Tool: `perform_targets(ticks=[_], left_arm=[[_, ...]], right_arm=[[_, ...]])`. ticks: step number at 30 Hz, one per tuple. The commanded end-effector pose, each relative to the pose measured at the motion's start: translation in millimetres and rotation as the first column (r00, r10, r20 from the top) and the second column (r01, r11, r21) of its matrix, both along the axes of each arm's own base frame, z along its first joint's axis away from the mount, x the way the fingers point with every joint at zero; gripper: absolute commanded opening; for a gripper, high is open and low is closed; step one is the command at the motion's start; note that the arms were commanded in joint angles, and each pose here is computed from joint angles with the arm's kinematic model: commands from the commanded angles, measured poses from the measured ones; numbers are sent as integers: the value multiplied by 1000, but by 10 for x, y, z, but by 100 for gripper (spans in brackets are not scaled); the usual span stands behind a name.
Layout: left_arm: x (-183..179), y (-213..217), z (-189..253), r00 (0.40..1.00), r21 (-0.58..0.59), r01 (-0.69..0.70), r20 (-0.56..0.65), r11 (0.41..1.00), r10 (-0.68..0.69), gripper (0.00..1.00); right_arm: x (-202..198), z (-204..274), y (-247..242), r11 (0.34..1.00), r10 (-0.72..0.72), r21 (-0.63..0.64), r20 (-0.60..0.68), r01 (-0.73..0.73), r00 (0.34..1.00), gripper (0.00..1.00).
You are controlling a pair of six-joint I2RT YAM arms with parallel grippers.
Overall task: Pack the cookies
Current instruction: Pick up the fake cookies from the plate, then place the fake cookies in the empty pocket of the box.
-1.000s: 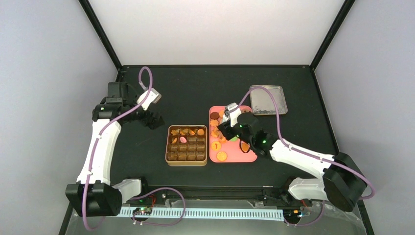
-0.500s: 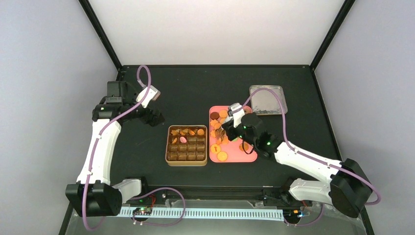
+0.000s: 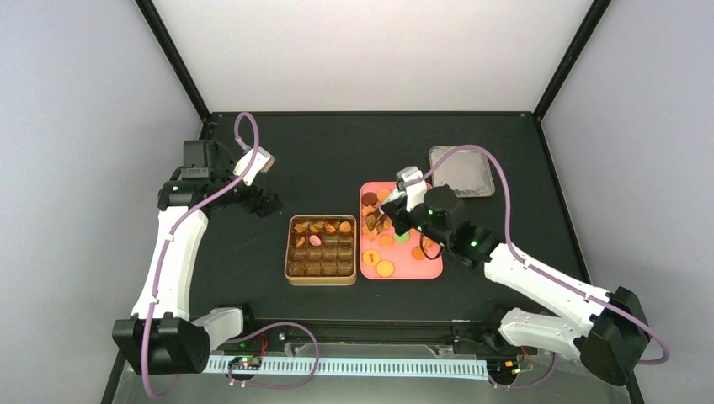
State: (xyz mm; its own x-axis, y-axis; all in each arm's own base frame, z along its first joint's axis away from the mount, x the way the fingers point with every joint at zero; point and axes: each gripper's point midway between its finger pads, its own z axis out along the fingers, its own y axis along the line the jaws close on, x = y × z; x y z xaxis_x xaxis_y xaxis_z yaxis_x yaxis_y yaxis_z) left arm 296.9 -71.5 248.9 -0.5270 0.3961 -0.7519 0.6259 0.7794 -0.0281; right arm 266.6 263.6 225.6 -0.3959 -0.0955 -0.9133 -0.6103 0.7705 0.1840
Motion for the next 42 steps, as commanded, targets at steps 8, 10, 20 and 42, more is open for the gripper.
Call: perform_targets(ticks=[8, 10, 20, 42], left_arm=[[-2, 74, -108, 999, 22, -17, -50, 1000, 19, 99], [-17, 86, -127, 998, 22, -21, -66, 1000, 22, 99], [-85, 85, -132, 996, 22, -7, -88, 1000, 9, 99], [-18, 37, -122, 994, -19, -2, -110, 1000, 0, 99]], right_arm=[[-84, 829, 747, 984, 169, 37, 163, -177, 972, 1], [-148, 761, 986, 976, 217, -5, 168, -220, 961, 1], [-146, 395, 1484, 946, 305, -174, 198, -273, 932, 1], [-178, 125, 1619, 915, 380, -216, 187, -339, 906, 3]])
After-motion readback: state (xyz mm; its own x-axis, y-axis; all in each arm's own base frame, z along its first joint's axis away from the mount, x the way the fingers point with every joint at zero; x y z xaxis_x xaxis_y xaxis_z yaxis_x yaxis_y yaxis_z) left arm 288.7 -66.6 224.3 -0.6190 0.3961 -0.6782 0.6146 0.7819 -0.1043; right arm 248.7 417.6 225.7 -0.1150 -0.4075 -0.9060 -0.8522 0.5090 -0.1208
